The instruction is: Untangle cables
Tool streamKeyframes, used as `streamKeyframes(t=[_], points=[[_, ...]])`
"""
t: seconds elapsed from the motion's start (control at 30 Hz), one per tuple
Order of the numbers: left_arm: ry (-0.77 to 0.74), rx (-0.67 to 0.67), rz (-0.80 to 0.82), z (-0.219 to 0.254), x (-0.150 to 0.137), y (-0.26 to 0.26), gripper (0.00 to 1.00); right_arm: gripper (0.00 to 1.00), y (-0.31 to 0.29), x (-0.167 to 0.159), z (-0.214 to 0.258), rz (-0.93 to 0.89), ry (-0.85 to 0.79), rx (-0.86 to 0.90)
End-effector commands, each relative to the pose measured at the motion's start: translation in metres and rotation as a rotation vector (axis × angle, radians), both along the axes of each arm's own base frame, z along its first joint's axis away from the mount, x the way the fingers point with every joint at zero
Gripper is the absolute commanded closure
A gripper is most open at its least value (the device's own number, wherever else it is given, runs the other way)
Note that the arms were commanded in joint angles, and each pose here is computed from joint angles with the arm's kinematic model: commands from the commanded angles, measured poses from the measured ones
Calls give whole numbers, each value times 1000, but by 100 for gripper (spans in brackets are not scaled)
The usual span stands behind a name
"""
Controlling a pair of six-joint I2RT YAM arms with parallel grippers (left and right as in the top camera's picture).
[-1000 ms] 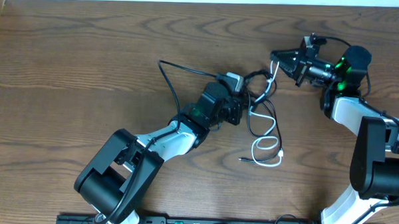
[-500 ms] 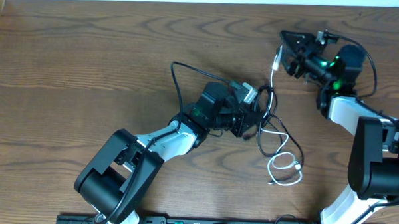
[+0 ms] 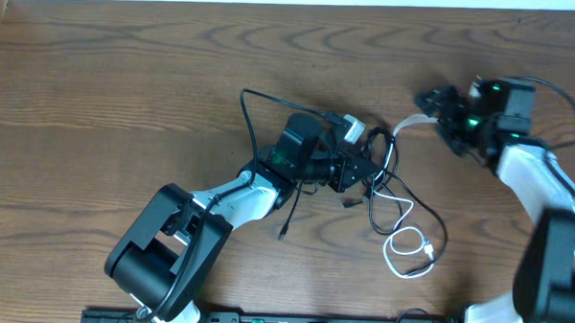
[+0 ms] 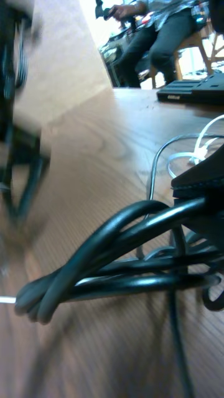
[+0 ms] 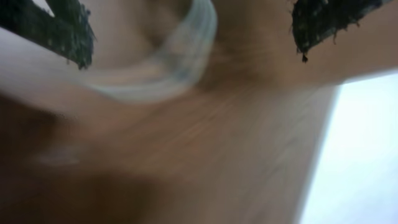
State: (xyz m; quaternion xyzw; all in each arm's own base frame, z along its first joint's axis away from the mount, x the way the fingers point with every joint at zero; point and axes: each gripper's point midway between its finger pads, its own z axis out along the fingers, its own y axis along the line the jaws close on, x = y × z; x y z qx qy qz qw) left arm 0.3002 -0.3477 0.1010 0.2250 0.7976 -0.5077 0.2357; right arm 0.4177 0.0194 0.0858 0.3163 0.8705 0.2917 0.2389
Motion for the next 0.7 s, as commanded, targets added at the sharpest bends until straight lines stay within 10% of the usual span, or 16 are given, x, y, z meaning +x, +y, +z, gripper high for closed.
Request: streamKeyframes(t=[0.0, 0.2, 0.37, 0.67], points=[[28, 56, 94, -12, 12, 8, 92, 1, -57, -22, 18, -143, 32, -341], [49, 127, 174, -27, 20, 18, 92, 1, -38, -59, 40, 54, 40, -393], [49, 129, 176, -27, 21, 19, 92, 35, 31, -79, 42, 390, -31, -166], [65, 152, 187, -33, 20, 22, 93, 51, 76, -97, -4, 539, 44, -153]])
